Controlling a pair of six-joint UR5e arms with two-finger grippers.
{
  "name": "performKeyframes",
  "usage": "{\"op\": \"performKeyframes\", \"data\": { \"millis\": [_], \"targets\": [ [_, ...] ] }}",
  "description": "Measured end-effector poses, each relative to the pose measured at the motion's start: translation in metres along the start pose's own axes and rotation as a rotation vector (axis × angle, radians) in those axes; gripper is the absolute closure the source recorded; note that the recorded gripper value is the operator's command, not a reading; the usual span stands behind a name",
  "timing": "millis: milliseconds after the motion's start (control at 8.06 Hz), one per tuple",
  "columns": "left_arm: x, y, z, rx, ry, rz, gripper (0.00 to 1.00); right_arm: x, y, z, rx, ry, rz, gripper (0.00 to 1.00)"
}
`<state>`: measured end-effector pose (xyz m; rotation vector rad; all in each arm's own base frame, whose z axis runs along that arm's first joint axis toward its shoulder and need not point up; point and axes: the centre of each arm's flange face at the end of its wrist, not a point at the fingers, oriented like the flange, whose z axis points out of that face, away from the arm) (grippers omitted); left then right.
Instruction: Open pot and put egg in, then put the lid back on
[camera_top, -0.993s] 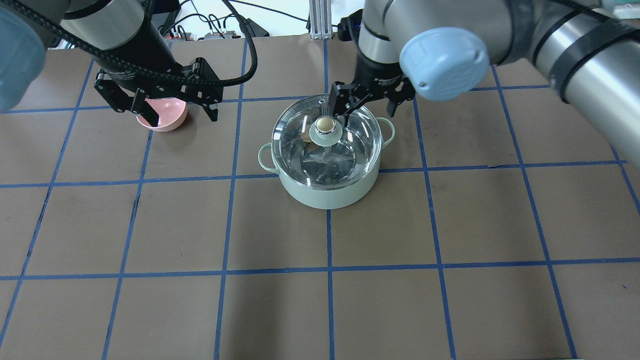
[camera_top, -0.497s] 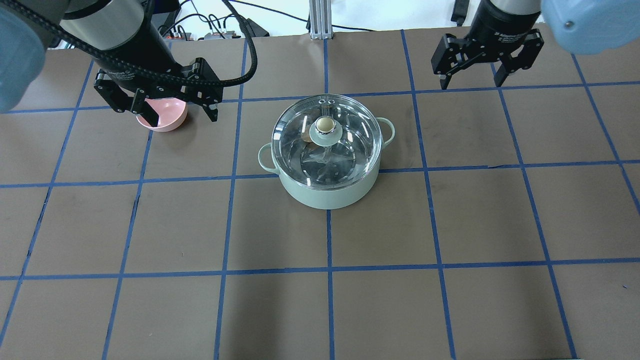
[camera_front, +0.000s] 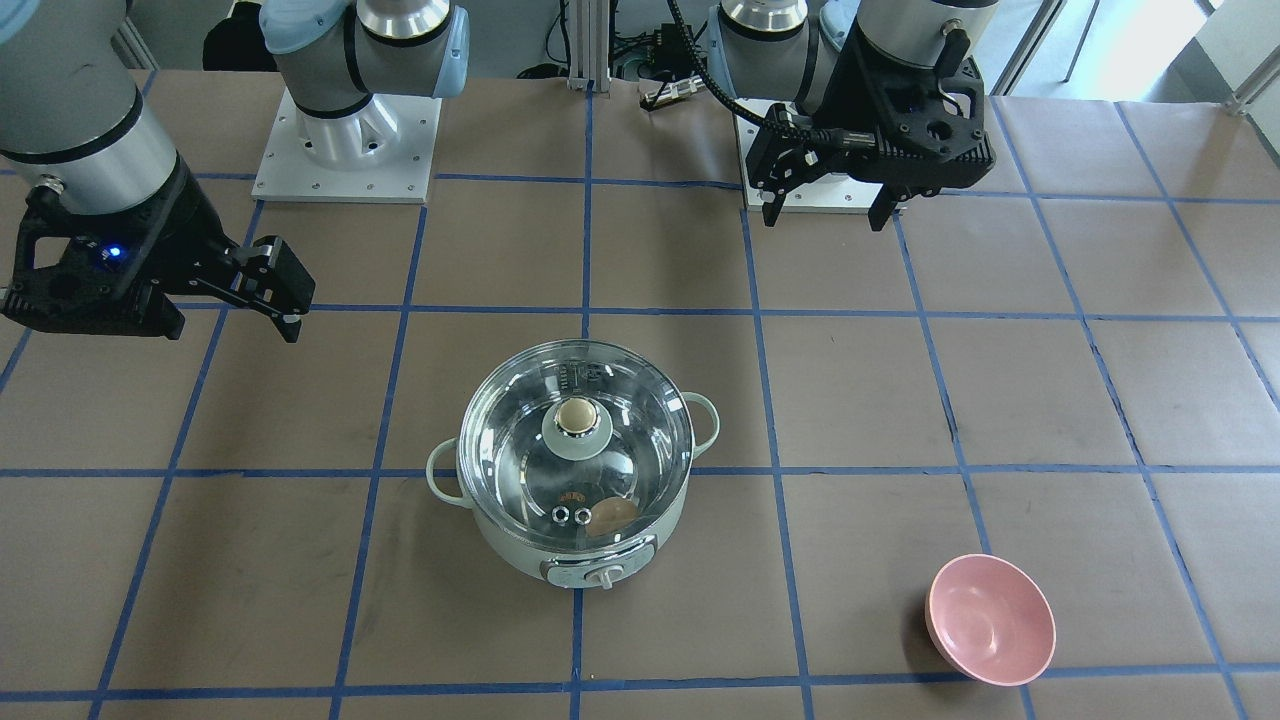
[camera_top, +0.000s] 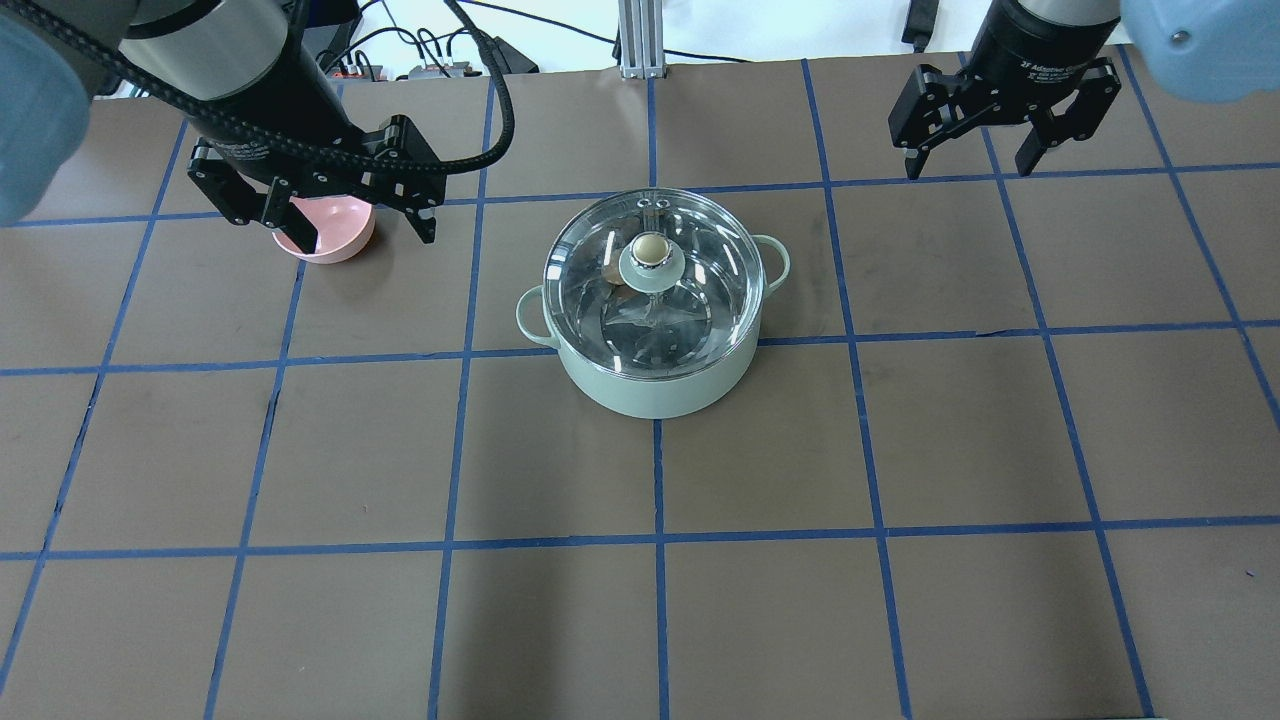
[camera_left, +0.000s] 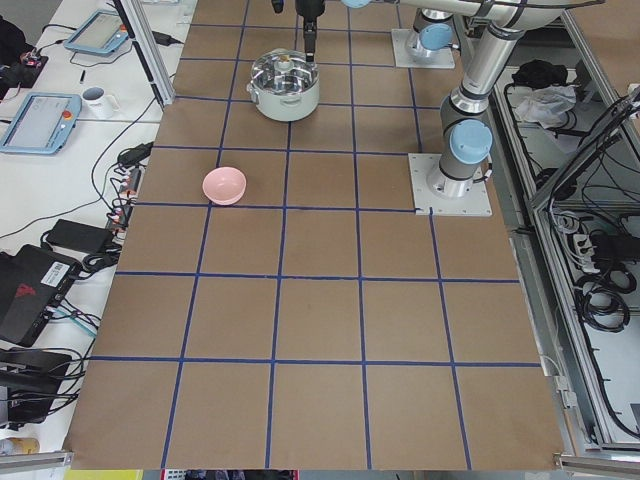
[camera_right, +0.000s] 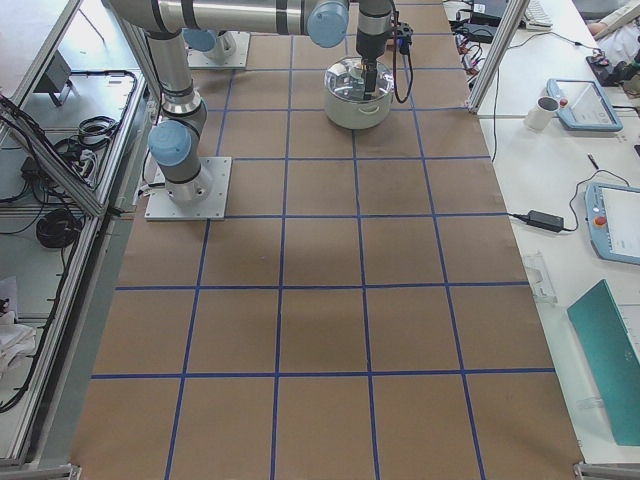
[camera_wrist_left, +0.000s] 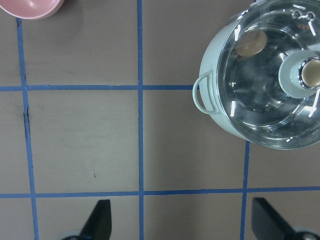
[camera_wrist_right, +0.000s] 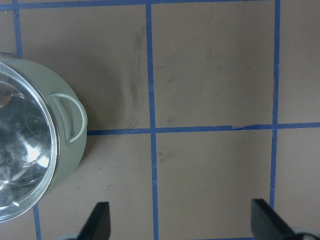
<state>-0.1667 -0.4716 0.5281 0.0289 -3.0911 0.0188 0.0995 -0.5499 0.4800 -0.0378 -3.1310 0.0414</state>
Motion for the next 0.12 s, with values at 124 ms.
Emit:
{"op": "performKeyframes", "data": {
  "millis": [124],
  "targets": [
    [0.0000, 0.0001, -0.0001, 0.000, 0.000, 0.000, 0.00, 0.0006, 0.0001, 0.0006, -0.002, 0.001, 0.001, 0.00]
  ]
}}
